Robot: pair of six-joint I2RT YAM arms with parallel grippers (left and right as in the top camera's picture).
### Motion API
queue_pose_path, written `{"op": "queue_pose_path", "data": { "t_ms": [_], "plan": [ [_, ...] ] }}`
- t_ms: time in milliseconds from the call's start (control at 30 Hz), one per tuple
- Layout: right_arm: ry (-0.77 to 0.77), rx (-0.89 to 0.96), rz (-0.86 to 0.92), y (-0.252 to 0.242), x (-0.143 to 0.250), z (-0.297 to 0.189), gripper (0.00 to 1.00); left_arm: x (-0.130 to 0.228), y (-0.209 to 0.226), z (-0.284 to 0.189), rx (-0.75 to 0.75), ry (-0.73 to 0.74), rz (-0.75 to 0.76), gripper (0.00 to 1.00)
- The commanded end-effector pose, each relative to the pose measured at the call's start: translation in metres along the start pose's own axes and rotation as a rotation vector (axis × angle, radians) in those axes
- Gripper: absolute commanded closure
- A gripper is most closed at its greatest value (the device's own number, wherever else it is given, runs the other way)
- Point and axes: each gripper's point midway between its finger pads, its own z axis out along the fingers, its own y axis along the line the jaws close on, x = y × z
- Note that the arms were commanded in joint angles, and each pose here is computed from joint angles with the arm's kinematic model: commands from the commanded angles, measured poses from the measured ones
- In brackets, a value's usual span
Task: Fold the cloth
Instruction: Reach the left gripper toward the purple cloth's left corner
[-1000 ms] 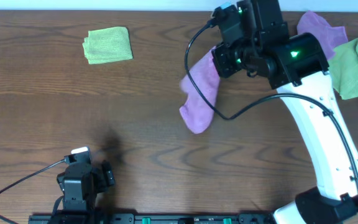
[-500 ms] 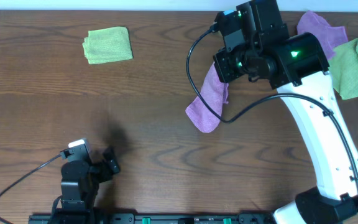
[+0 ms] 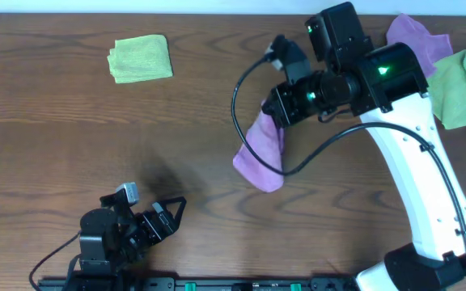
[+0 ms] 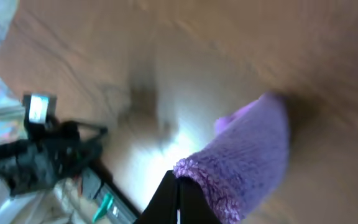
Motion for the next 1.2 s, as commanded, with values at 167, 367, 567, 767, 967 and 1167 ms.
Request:
{"op": "queue_pose_path", "data": {
  "t_ms": [167, 367, 567, 767, 967, 1167],
  "plan": [
    [-0.497, 0.419, -0.159, -0.047, -0.116, -0.058, 0.98, 0.000, -0.002, 0.000, 0.017, 0.003, -0.059, 0.05],
    [-0.402, 0.412, -0.189, -0.039, -0.095, -0.059, 0.99, 0.000, -0.002, 0.000, 0.015, 0.003, -0.060, 0.05],
    [-0.025, 0.197, -0.168, 0.012, -0.004, -0.013, 0.01, -0.003, 0.001, 0.000, -0.003, -0.016, -0.058, 0.05],
    [0.105, 0.312, -0.054, 0.014, 0.034, -0.008, 0.01, 0.005, 0.003, 0.000, -0.003, 0.021, -0.027, 0.05],
    [0.065, 0.548, 0.120, -0.024, 0.037, -0.023, 0.01, 0.013, -0.004, 0.000, 0.037, 0.070, -0.043, 0.06],
    [0.044, 0.563, 0.185, -0.070, 0.029, -0.009, 0.01, 0.016, -0.029, -0.002, 0.143, 0.113, -0.120, 0.13]
  ]
}}
